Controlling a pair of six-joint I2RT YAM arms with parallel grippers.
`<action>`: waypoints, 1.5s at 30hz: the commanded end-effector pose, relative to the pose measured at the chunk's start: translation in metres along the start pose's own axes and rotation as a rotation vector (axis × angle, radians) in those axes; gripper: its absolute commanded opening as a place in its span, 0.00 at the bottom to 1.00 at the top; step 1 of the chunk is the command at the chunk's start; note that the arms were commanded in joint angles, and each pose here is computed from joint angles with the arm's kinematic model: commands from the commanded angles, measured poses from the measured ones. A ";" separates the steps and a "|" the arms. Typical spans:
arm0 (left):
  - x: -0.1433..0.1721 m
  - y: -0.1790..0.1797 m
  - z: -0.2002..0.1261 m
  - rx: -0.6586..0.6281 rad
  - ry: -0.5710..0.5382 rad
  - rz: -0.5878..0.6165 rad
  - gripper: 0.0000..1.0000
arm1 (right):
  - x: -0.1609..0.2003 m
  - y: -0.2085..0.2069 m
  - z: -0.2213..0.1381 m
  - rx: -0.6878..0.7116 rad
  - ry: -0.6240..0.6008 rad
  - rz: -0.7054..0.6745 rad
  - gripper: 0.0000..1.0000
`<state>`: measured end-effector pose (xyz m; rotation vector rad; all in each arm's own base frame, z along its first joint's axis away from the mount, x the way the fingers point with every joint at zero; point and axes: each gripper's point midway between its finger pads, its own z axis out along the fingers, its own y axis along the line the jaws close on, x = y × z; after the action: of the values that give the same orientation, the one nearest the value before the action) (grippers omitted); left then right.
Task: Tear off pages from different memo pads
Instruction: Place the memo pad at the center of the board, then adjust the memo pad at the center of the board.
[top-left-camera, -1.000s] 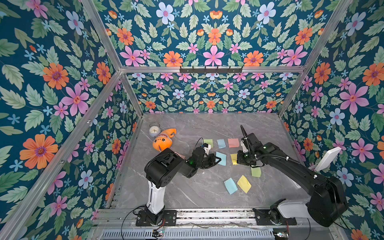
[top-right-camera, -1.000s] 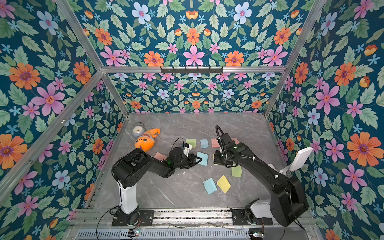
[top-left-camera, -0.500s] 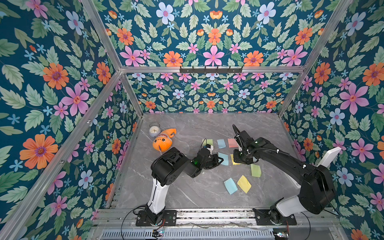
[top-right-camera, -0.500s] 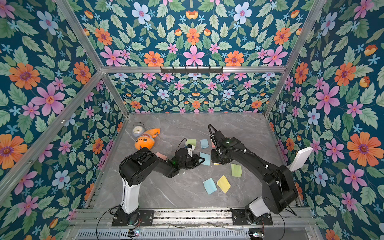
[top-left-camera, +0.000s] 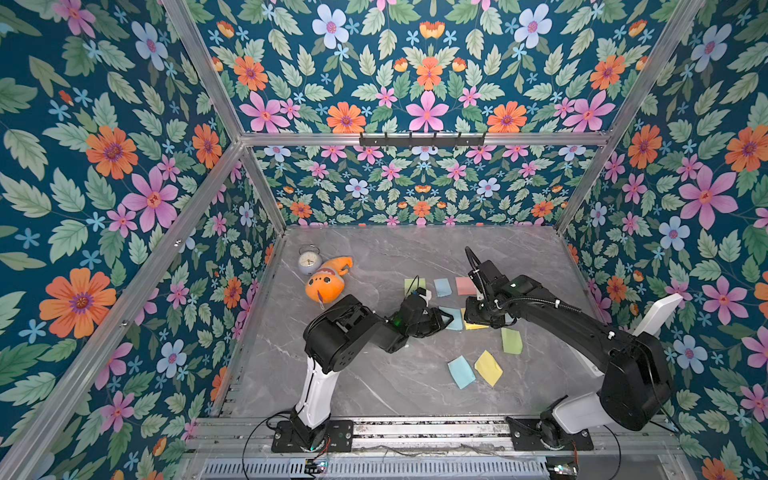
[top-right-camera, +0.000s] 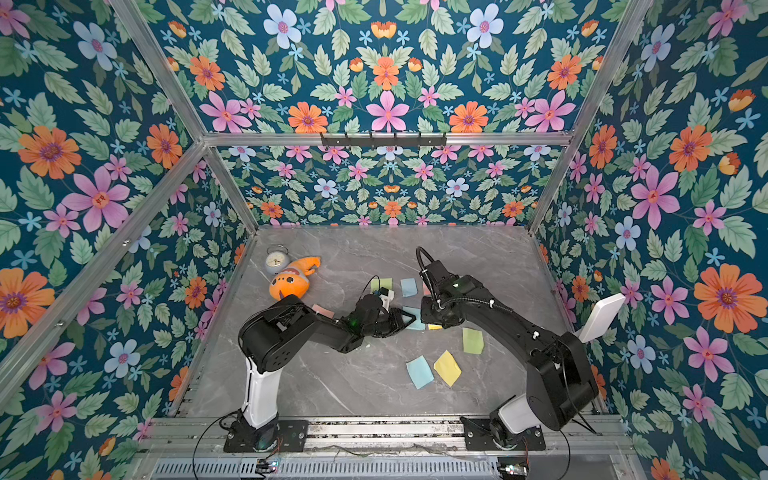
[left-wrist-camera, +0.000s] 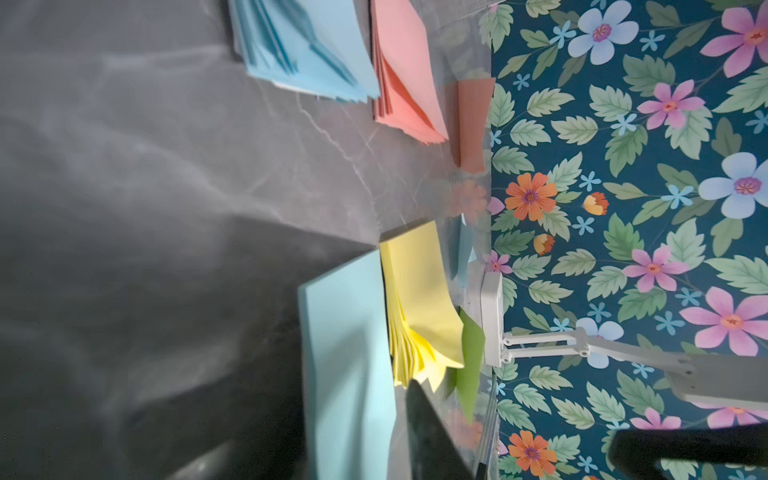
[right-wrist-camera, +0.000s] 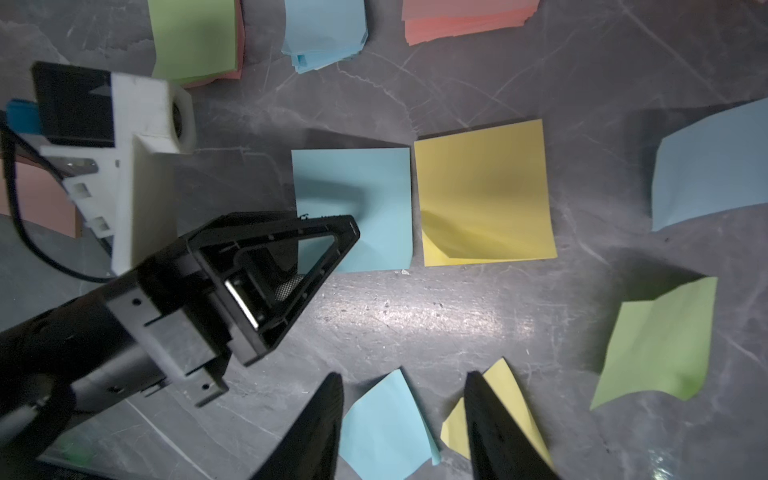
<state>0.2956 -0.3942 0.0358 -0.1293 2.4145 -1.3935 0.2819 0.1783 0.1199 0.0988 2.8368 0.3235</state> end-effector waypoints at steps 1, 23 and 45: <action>0.018 0.041 -0.012 -0.202 0.068 -0.017 0.51 | -0.005 0.004 0.001 -0.002 -0.020 -0.022 0.50; -0.058 0.104 -0.182 -0.659 -0.127 0.213 0.64 | -0.033 0.041 0.002 0.128 -0.119 -0.196 0.90; -0.163 0.161 -0.238 -0.866 -0.295 0.195 0.68 | 0.007 0.131 0.052 -0.159 0.016 -0.213 0.77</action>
<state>0.3825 -0.0794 0.0529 -0.3094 2.4777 -0.2046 0.2935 0.3103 0.0972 -0.2509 2.8011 0.4531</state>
